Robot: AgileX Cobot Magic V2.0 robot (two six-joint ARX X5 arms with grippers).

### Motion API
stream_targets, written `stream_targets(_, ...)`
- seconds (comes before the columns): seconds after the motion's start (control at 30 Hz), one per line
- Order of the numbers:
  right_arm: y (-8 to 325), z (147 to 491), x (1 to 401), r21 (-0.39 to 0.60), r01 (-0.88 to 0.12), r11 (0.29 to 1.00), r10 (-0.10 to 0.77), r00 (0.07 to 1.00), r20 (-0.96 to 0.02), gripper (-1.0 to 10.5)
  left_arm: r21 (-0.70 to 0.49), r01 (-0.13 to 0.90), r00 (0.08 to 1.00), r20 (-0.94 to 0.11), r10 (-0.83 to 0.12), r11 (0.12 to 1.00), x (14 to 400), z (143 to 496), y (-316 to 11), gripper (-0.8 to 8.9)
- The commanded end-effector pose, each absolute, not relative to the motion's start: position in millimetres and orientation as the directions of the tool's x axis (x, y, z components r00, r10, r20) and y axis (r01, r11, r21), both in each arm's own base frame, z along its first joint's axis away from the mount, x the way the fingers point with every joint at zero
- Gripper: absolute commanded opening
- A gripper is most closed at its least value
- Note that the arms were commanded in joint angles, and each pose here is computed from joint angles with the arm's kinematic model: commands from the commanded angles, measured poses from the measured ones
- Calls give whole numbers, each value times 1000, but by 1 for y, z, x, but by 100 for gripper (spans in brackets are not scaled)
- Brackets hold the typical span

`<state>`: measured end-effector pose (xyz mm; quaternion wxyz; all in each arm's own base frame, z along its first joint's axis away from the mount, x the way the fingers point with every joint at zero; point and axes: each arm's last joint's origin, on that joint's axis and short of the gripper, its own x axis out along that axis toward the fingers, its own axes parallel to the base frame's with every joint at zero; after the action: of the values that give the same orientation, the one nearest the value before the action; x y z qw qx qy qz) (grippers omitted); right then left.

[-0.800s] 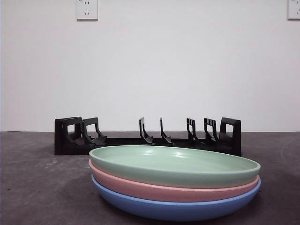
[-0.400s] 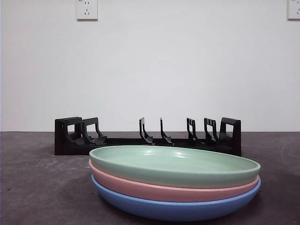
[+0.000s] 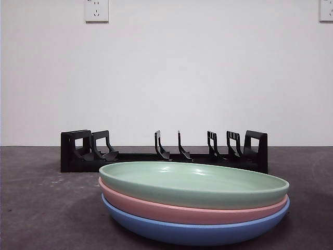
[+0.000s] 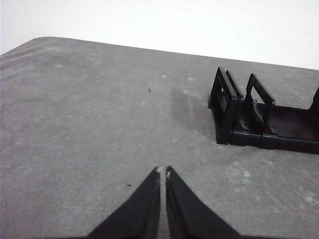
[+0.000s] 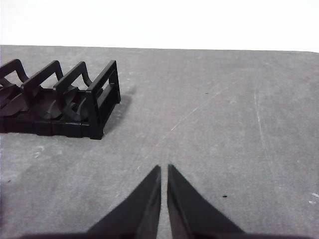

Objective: Place the plate

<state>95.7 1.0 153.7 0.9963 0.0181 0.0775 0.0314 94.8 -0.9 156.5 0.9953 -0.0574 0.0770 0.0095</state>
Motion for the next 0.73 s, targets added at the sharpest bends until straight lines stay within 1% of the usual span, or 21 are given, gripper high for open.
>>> stream_targets(0.03,1,152,96,32,-59,998,63,987,-146,22,-102,-31,984,-177,12,994,96,150,-1,15)
stream_targets(0.37,1,152,96,32,-58,998,62,987,-146,22,-102,-31,984,-177,12,994,96,150,-1,15)
stream_targets(0.57,-1,152,96,32,-38,999,42,988,-147,22,-102,-31,984,-177,12,994,96,150,-1,15)
stream_targets(0.73,-1,152,96,33,-37,999,41,988,-148,22,-102,-31,984,-177,12,994,96,150,-1,15)
